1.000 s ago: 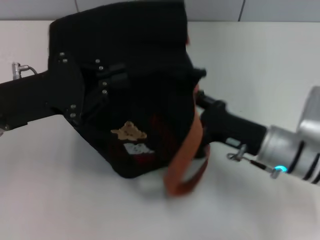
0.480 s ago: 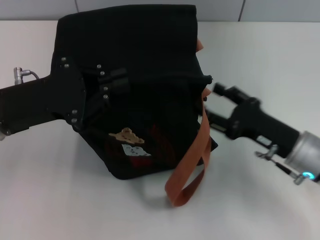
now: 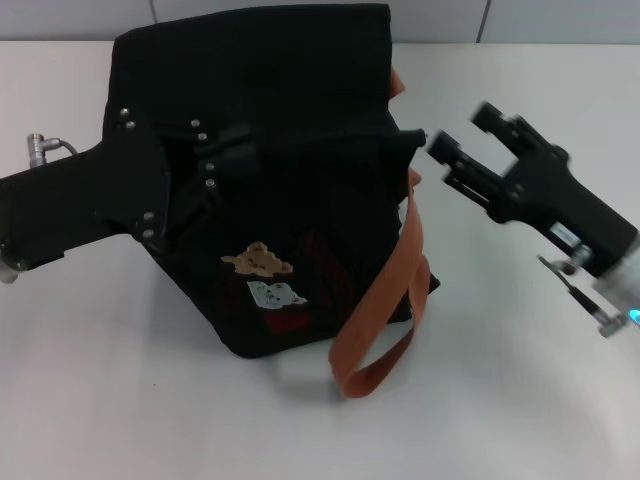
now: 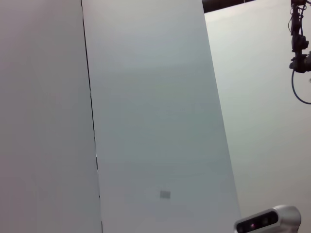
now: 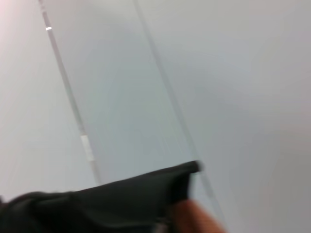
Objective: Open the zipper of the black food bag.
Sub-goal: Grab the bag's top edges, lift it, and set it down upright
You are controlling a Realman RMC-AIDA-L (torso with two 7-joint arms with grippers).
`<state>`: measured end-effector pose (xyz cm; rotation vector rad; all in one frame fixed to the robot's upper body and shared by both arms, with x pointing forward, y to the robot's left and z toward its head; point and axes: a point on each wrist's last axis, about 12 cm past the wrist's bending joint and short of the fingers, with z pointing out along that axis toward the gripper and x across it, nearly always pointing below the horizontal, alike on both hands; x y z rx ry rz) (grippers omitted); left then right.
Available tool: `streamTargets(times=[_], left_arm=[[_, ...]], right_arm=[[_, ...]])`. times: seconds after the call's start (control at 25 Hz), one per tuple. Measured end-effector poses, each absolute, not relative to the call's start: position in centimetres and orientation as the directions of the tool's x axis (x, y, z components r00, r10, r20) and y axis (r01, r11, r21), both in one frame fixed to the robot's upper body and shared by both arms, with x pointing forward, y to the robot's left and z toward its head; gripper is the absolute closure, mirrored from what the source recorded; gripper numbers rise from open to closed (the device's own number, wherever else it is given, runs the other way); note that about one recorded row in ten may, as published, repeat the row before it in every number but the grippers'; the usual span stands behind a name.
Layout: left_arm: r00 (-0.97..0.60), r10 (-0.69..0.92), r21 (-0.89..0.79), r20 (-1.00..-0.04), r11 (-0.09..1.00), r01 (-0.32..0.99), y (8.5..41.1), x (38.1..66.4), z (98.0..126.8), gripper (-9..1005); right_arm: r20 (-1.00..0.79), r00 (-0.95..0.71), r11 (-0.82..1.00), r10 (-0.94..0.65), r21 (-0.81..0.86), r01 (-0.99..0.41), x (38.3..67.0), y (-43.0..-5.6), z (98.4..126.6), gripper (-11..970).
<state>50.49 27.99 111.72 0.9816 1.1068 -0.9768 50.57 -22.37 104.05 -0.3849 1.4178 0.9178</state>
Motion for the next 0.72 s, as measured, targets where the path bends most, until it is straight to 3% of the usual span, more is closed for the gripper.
streamTargets(times=[0.24, 0.56, 0.72], left_arm=[[0.168, -0.146, 0.124, -0.975, 0.266, 0.956, 27.7, 50.5, 111.7, 937], [0.165, -0.148, 0.119, -0.975, 0.277, 0.953, 27.9, 50.4, 111.5, 946], [0.169, -0.148, 0.123, -0.974, 0.279, 0.952, 27.9, 50.3, 111.5, 957]], right_arm=[[-0.96, -0.172, 0.529, 0.223, 0.267, -0.806, 51.4, -18.7, 103.9, 124], [-0.932, -0.06, 0.629, 0.357, 0.288, -0.722, 49.4, -23.2, 104.2, 126], [-0.933, -0.055, 0.616, 0.355, 0.278, -0.737, 50.2, -22.5, 104.6, 127]])
